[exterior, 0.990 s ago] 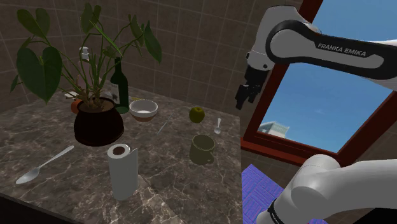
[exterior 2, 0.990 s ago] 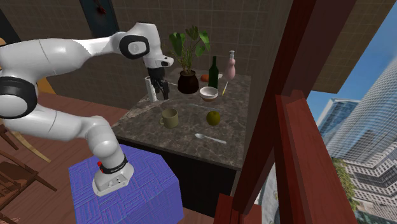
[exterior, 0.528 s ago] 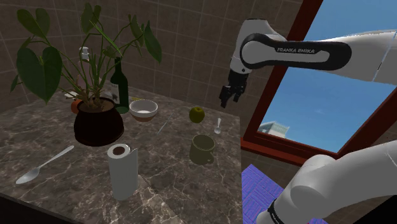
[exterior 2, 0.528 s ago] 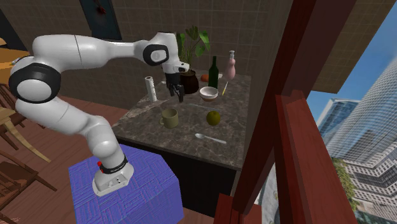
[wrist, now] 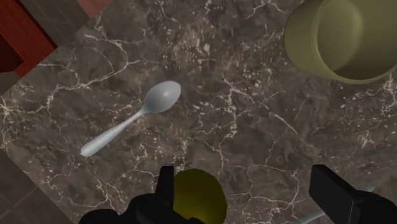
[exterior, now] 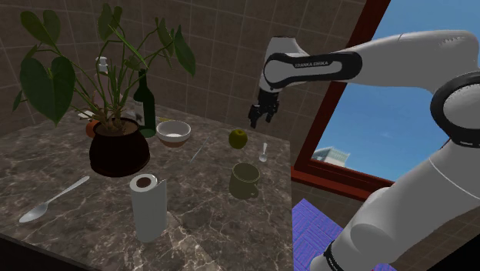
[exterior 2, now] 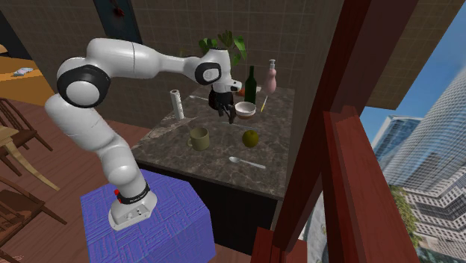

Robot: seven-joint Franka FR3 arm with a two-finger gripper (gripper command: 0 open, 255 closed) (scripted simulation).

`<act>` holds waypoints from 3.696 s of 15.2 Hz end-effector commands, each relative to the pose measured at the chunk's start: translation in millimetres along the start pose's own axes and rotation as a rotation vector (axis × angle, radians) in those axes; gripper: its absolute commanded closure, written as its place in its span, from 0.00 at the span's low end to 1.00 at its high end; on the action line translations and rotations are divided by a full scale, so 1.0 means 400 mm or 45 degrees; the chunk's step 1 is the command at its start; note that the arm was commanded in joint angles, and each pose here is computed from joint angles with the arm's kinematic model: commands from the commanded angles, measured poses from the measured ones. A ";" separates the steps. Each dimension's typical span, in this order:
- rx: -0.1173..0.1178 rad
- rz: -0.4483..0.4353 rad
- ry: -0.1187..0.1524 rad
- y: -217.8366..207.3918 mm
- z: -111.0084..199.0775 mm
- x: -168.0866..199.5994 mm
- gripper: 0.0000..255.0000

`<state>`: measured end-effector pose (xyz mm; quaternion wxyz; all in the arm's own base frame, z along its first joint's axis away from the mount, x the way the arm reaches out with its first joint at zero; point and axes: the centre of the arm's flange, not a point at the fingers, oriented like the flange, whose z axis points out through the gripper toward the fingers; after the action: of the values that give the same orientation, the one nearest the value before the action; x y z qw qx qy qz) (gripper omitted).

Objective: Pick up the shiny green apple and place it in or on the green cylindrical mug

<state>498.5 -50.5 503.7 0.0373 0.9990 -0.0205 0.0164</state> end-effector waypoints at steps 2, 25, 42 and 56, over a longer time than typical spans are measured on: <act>-0.001 0.014 0.005 0.017 0.052 0.089 0.00; -0.004 0.056 0.015 0.069 0.290 0.336 0.00; -0.004 0.056 0.015 0.075 0.211 0.339 1.00; -0.004 0.056 0.015 0.089 0.026 0.345 1.00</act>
<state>635.8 -91.5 495.1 0.0385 0.9981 -0.0423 0.0233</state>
